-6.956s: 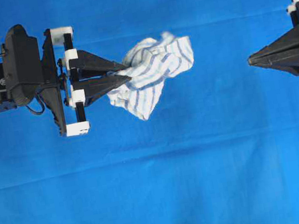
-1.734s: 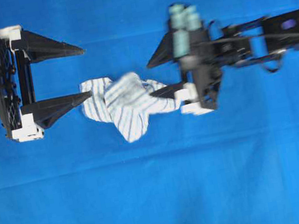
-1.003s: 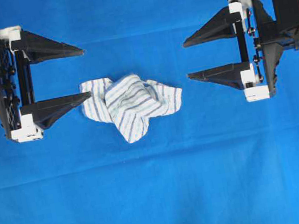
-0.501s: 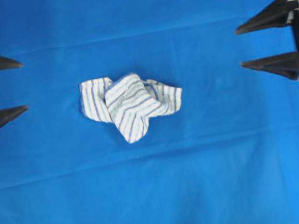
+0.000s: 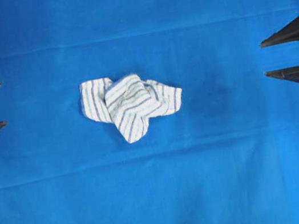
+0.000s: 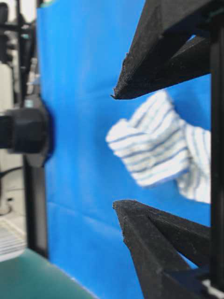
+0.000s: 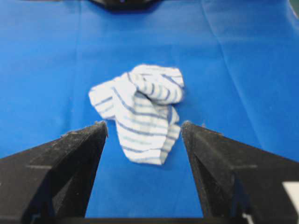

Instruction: Hand over the towel.

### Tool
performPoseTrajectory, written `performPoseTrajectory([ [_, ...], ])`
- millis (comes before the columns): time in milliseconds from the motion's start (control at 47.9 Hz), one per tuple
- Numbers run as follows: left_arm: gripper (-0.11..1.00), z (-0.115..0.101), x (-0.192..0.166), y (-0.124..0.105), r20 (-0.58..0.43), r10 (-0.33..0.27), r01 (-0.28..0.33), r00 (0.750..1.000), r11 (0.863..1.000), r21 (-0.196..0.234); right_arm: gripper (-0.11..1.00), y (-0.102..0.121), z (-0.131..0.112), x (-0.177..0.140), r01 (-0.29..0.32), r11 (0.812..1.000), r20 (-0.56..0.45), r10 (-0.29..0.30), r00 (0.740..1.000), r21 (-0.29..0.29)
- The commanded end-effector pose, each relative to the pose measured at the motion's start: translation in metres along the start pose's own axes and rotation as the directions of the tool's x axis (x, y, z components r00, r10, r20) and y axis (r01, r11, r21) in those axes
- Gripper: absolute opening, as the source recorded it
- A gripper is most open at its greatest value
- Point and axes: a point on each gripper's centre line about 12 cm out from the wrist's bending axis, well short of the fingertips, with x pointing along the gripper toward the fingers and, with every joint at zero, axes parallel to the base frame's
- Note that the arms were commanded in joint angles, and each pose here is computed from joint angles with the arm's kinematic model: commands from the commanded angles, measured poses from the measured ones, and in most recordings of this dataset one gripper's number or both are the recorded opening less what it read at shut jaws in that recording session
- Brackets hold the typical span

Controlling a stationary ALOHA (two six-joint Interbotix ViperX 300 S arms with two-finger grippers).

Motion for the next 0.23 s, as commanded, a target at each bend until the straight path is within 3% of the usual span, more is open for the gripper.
performPoseTrajectory([
  [0, 0.92, 0.0026, 0.0015, 0.0011, -0.002, 0.006, -0.006, 1.000, 1.000, 0.003, 0.69, -0.0004, 0.0052, 0.0011, 0.002, 1.000, 0.015, -0.002, 1.000, 0.008],
  [209, 0.92, 0.0048, 0.0009, 0.0012, 0.007, 0.006, -0.006, 1.000, 1.000, 0.003, 0.69, -0.0007, 0.0059, 0.0011, 0.004, 1.000, 0.017, -0.004, 1.000, 0.005],
])
